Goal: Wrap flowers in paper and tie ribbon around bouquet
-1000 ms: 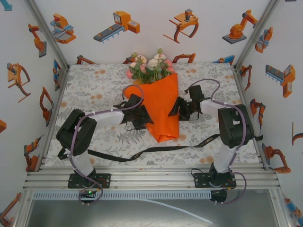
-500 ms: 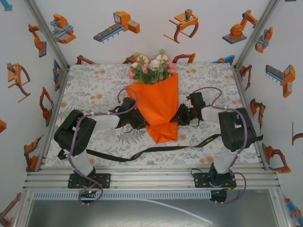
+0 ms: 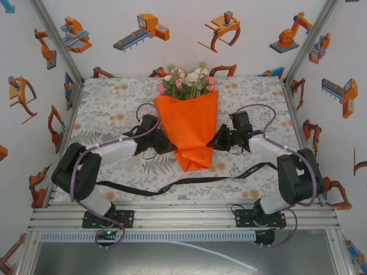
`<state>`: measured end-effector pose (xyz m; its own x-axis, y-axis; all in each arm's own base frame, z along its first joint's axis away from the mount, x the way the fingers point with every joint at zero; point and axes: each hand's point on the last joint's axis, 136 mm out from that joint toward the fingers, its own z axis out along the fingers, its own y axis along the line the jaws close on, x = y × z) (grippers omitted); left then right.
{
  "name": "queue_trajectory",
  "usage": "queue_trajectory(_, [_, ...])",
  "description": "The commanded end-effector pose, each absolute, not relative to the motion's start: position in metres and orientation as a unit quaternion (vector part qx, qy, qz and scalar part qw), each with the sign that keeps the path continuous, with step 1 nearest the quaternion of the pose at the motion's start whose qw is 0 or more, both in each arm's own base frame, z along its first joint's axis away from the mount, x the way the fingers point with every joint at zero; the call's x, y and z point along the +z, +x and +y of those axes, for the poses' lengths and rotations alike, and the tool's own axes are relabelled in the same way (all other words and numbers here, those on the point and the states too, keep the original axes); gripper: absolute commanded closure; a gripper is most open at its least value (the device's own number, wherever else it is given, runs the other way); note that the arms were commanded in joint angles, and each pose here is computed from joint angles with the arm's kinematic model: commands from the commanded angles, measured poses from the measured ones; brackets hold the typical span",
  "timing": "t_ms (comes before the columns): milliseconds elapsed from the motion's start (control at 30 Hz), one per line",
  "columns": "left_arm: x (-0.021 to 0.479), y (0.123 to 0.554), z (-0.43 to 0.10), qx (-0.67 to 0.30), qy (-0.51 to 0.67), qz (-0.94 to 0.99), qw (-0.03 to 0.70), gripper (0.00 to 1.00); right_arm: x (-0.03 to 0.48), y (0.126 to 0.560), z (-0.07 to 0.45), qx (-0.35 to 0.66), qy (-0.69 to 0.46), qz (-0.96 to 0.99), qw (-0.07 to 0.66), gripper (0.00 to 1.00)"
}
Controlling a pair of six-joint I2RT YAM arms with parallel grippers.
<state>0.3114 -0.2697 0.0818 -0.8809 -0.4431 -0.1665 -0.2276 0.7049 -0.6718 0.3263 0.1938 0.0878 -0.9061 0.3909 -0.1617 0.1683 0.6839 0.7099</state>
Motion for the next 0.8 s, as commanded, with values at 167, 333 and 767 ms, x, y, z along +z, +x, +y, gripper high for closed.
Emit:
queue_trajectory(167, [0.087, 0.259, -0.269, -0.324, -0.152, 0.926, 0.119, 1.00, 0.074, 0.276, 0.187, 0.329, 0.158, 0.925, 0.110, 0.87])
queue_trajectory(333, [0.084, 0.233, -0.277, -0.323, -0.151, 0.929, 0.096, 1.00, 0.071, 0.251, 0.188, 0.314, 0.139, 0.935, 0.091, 0.87])
queue_trajectory(767, [0.030, 0.237, -0.261, -0.245, -0.135, 0.954, 0.108, 1.00, 0.028, 0.224, 0.172, 0.297, 0.189, 0.929, 0.119, 0.82])
